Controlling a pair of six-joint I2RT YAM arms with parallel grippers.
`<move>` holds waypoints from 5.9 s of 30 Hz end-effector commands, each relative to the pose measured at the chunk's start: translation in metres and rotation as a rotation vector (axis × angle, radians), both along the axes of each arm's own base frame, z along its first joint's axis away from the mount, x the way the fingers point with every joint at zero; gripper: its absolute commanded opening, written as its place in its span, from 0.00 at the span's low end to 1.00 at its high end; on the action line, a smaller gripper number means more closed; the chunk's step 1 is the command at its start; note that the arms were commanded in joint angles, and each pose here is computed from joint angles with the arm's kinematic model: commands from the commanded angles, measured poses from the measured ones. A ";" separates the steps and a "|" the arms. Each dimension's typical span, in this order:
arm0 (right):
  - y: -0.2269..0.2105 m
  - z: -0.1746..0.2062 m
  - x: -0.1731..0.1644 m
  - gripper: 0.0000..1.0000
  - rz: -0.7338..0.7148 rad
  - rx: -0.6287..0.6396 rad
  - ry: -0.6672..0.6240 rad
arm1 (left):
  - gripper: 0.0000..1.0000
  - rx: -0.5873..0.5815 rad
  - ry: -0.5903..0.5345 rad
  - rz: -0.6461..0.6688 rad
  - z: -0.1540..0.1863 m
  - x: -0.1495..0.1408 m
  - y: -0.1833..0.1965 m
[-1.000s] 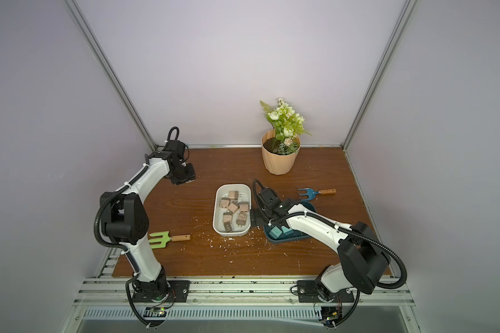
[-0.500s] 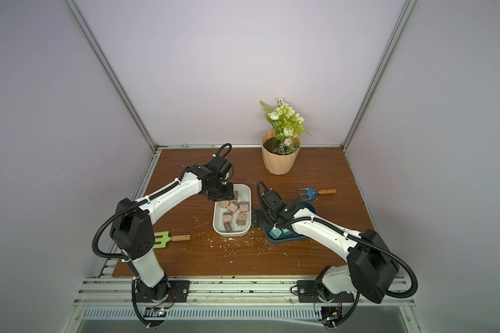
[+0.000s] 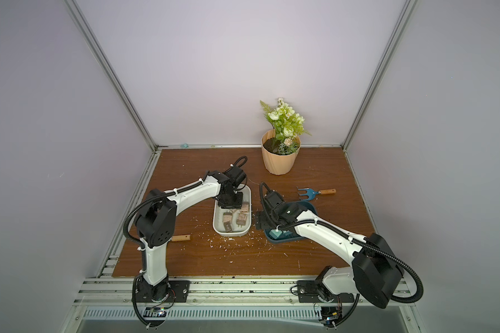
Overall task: Place the plugs by color into the storage box
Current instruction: Place the plug in the storage box, then reset both arms
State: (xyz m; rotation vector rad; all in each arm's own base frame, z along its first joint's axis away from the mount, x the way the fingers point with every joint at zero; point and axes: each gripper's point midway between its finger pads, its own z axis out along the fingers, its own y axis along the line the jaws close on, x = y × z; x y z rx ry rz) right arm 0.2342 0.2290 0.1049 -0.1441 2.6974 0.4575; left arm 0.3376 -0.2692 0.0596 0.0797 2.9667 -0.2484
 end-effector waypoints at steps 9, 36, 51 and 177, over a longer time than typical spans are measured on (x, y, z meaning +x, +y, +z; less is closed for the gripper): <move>0.001 0.007 0.005 0.89 -0.014 0.000 -0.024 | 0.31 0.014 0.004 -0.023 -0.013 0.003 -0.018; 0.020 0.005 0.017 0.89 0.005 0.018 -0.022 | 0.73 0.008 0.068 -0.028 -0.015 -0.056 0.000; -0.004 0.028 0.018 0.89 -0.049 -0.009 -0.088 | 0.99 -0.047 -0.221 0.019 0.116 -0.002 0.031; -0.220 0.021 0.146 1.00 -0.287 -0.228 -1.004 | 1.00 0.303 -1.219 0.328 0.059 0.031 0.304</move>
